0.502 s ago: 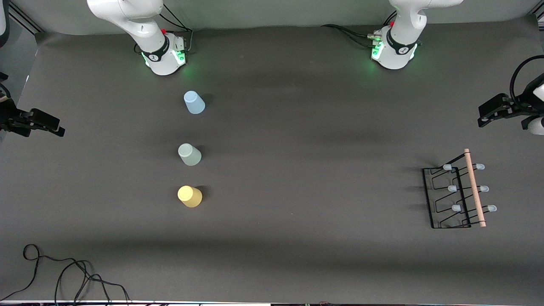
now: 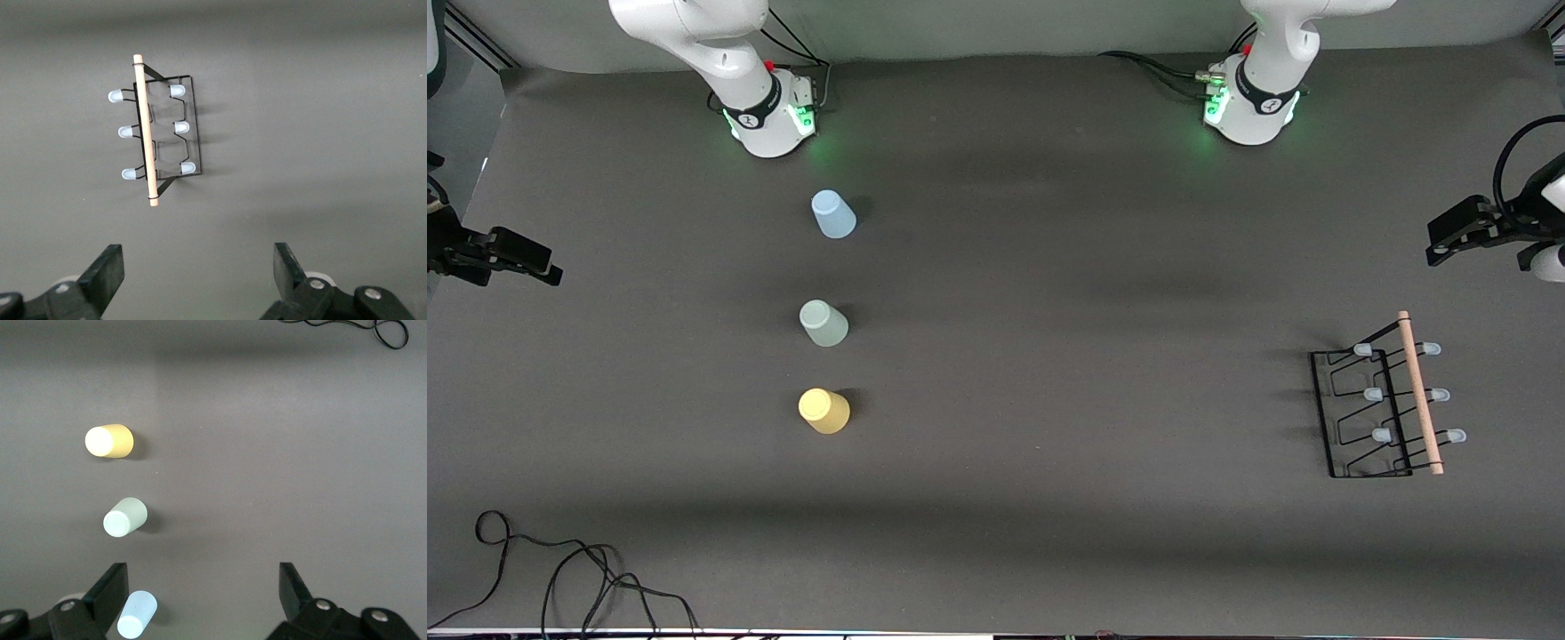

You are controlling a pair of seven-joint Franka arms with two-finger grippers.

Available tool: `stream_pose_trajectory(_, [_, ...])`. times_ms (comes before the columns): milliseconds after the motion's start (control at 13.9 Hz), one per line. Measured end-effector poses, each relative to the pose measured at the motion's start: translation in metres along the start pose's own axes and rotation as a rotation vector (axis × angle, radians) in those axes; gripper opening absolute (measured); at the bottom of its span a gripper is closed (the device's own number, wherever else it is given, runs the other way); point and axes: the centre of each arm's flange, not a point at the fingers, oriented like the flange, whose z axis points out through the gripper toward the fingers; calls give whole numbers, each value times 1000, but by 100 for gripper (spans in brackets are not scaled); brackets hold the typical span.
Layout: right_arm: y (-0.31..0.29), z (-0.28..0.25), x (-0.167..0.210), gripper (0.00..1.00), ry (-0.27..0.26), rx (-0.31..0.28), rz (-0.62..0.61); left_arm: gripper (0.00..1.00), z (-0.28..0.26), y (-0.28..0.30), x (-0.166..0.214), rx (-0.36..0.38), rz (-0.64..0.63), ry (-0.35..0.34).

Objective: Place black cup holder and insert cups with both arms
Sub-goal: 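Move the left gripper toward the wooden handle of the black holder, then lower the left gripper and close it on the wooden handle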

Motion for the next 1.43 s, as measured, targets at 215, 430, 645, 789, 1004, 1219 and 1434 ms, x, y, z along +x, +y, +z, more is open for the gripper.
stream_pose_trajectory(215, [0, 2, 0, 100, -8, 0, 0, 100, 41, -5, 10, -3, -7, -54])
stream_pose_trajectory(430, [0, 5, 0, 100, -20, 0, 0, 100, 112, -11, 30, -3, -13, -62])
stream_pose_trajectory(645, [0, 5, 0, 100, -23, 0, 0, 100, 168, -31, 32, -4, 21, -48])
stream_pose_trajectory(789, [0, 6, 0, 100, -23, 0, 0, 91, 189, -51, 27, -5, 37, -48])
stream_pose_trajectory(1004, [0, 6, 0, 100, -24, 0, 0, 85, 218, -69, 28, -7, 23, -52])
stream_pose_trajectory(1219, [0, 6, 1, 100, -25, 0, 0, 70, 252, -75, 33, -10, 16, -64])
stream_pose_trajectory(1434, [0, 6, 1, 100, -25, 0, 0, 68, 276, -82, 31, -8, 4, -55])
